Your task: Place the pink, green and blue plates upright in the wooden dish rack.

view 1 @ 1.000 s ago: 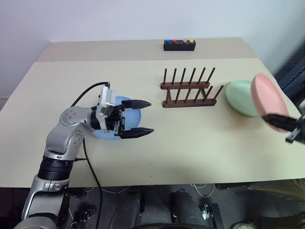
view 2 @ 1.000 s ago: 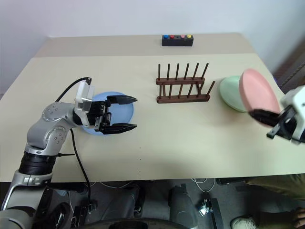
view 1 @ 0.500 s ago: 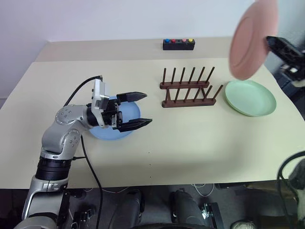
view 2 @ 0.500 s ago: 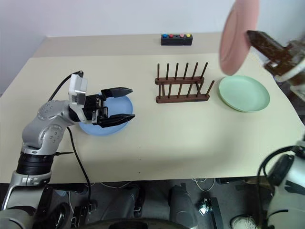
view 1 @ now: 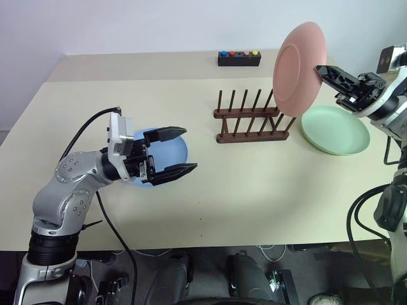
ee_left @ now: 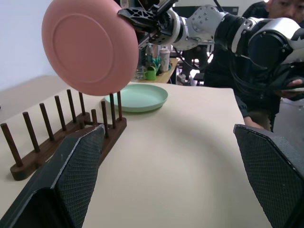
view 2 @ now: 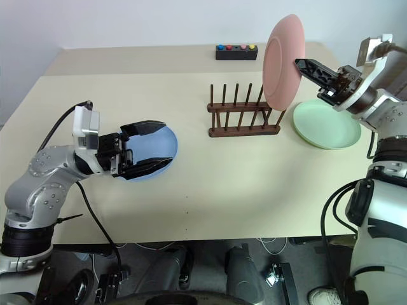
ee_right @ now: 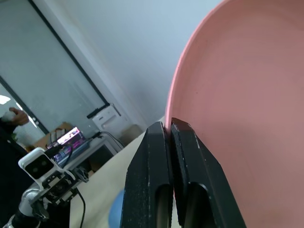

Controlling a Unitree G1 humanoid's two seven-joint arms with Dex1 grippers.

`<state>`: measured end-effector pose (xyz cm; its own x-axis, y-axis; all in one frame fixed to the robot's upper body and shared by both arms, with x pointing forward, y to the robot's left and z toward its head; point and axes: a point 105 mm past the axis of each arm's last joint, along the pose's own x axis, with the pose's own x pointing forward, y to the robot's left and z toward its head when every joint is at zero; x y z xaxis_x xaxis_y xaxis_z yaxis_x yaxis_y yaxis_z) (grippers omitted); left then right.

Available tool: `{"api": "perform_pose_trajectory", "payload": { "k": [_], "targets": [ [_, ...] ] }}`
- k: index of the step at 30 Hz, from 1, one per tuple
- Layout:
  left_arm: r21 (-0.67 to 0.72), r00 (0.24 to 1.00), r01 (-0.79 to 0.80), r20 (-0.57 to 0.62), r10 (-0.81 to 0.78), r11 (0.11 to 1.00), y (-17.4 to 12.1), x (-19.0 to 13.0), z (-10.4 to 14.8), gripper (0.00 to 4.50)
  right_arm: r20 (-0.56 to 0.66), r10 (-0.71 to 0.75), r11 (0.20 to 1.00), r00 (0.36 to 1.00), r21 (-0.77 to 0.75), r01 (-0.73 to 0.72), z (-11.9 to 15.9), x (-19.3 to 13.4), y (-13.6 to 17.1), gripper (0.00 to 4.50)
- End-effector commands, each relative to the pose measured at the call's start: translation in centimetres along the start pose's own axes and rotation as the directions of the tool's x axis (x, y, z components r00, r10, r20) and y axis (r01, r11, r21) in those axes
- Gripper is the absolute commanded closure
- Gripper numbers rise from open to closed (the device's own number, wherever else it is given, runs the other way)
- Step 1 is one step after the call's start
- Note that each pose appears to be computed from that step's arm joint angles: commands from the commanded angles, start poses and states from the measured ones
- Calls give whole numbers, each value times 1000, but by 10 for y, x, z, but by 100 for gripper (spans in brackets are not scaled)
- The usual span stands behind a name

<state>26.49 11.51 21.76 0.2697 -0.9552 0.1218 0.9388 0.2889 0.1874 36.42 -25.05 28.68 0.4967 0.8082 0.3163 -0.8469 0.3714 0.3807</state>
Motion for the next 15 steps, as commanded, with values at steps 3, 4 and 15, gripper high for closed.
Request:
{"api": "perform_pose_trajectory", "payload": {
  "k": [3, 4, 15],
  "targets": [
    [43, 1000, 11, 23, -12, 999, -2, 2, 9, 0, 20, -7, 999, 1000, -49, 8, 15, -3, 2, 447],
    [43, 1000, 16, 25, -17, 999, -2, 3, 9, 0, 17, -16, 999, 1000, -44, 17, 14, -4, 0, 447],
    [43, 999, 33, 16, -34, 999, -2, 5, 7, 0, 22, -137, 990, 990, -4, 138, -2, -16, -25, 447]
  ]
}}
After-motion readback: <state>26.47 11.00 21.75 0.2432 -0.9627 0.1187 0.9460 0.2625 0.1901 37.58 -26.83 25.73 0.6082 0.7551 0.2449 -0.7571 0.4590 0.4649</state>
